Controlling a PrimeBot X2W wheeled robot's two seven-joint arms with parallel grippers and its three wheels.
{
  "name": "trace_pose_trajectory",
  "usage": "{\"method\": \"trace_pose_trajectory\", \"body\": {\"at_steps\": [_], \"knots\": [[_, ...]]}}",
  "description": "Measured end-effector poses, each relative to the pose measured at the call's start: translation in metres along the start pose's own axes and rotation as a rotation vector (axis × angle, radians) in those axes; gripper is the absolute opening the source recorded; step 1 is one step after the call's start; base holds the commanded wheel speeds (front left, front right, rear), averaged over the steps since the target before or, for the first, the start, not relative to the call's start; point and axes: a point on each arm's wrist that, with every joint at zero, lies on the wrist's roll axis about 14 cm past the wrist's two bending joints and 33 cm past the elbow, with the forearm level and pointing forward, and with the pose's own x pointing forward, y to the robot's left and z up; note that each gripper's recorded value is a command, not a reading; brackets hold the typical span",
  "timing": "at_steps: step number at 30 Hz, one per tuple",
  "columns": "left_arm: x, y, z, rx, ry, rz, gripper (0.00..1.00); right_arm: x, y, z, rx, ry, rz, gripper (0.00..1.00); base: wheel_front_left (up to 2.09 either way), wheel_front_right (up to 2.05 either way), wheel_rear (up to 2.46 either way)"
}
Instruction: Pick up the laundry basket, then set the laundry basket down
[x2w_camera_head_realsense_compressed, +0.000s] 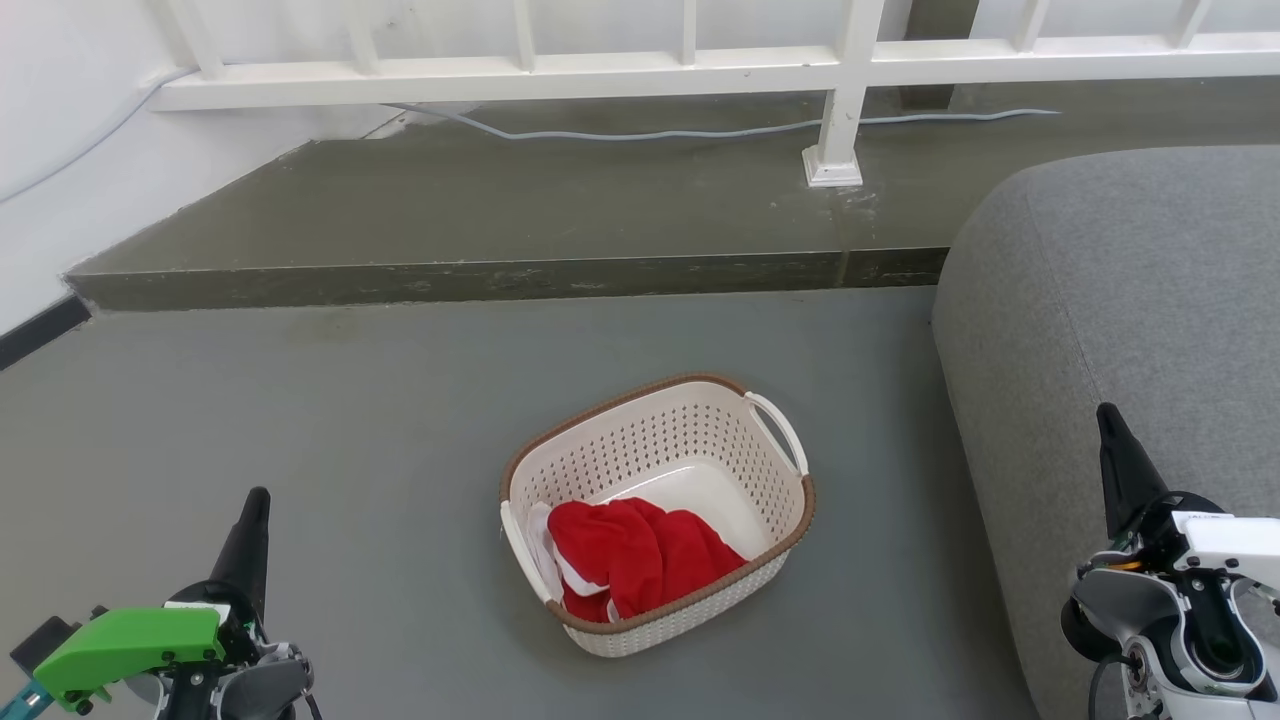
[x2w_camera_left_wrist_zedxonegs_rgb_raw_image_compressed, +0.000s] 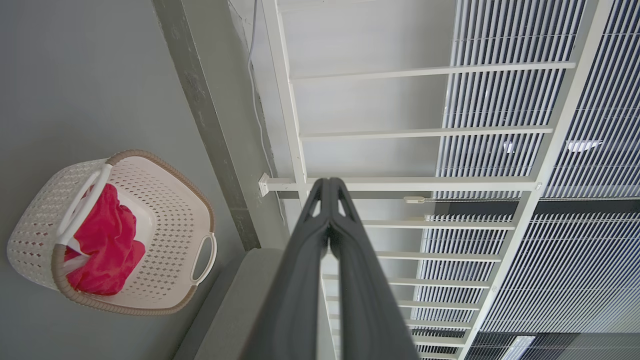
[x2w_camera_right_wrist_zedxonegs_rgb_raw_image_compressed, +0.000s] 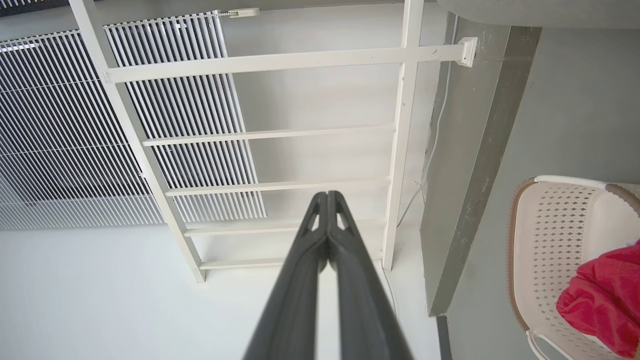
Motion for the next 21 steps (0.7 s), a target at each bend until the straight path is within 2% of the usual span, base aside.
{"method": "trace_pose_trajectory", "body": {"at_steps": [21], "knots": [[0.0000, 0.0000, -0.0001, -0.001, 0.000, 0.000, 0.00, 0.0000, 0.0000, -0.0005, 0.000, 0.004, 0.000, 0.00, 0.00, 0.00, 0.00]]}}
